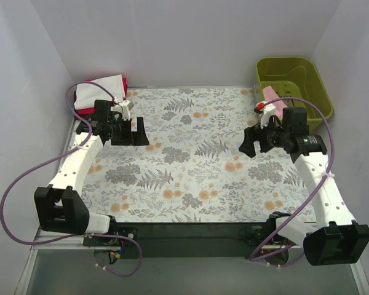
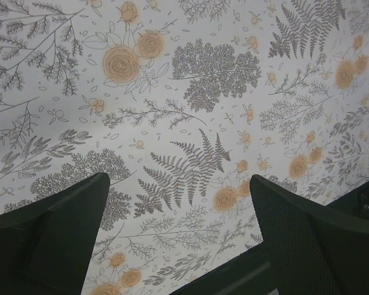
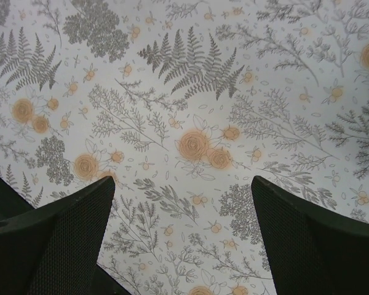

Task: Fold and stack the t-shirts
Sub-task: Grab the tshirt from the pile

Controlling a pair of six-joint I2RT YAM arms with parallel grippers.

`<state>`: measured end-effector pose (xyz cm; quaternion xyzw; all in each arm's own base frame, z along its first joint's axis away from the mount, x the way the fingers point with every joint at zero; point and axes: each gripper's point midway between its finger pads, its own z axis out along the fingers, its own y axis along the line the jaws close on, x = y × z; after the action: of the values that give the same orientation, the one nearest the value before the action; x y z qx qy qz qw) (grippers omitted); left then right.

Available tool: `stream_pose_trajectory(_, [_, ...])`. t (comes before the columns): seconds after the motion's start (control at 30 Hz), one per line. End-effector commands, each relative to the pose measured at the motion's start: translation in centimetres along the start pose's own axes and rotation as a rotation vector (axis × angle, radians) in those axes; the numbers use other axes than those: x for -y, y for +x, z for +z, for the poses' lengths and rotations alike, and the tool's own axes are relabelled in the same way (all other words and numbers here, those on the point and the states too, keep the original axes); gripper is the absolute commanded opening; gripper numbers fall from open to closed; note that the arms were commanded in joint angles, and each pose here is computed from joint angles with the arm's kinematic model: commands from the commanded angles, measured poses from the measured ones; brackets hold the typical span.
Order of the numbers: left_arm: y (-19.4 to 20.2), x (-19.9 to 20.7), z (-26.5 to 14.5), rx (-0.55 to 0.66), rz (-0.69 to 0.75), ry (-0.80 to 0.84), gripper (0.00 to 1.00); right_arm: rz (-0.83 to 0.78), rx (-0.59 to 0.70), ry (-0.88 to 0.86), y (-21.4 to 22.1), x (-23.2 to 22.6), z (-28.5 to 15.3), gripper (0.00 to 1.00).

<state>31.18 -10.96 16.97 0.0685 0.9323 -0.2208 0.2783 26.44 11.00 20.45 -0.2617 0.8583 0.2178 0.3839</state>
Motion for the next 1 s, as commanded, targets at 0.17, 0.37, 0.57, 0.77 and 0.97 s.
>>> stream_pose_trajectory(0.17, [-3.9, 1.4, -2.9, 0.118, 0.088, 0.002, 0.98, 0.051, 0.186, 0.107, -10.5, 3.9, -3.3, 0.98])
stream_pose_trajectory(0.37, [-4.4, 0.7, -3.3, 0.131, 0.090, -0.046, 0.98, 0.157, 0.251, 0.256, -15.5, 11.7, -5.4, 0.98])
stream_pose_trajectory(0.57, [-4.3, -0.2, -3.0, 0.121, 0.081, -0.093, 0.98, 0.318, 0.206, 0.369, -14.6, 20.7, -6.1, 0.98])
stream_pose_trajectory(0.77, [-4.1, -1.0, -2.5, 0.100, 0.076, -0.121, 0.98, 0.425, 0.104, 0.407, -10.9, 26.4, -3.7, 0.98])
stream_pose_trajectory(0.97, [-3.6, -1.6, -1.9, 0.075, 0.068, -0.142, 0.98, 0.497, 0.046, 0.308, -8.7, 27.8, 0.2, 0.98])
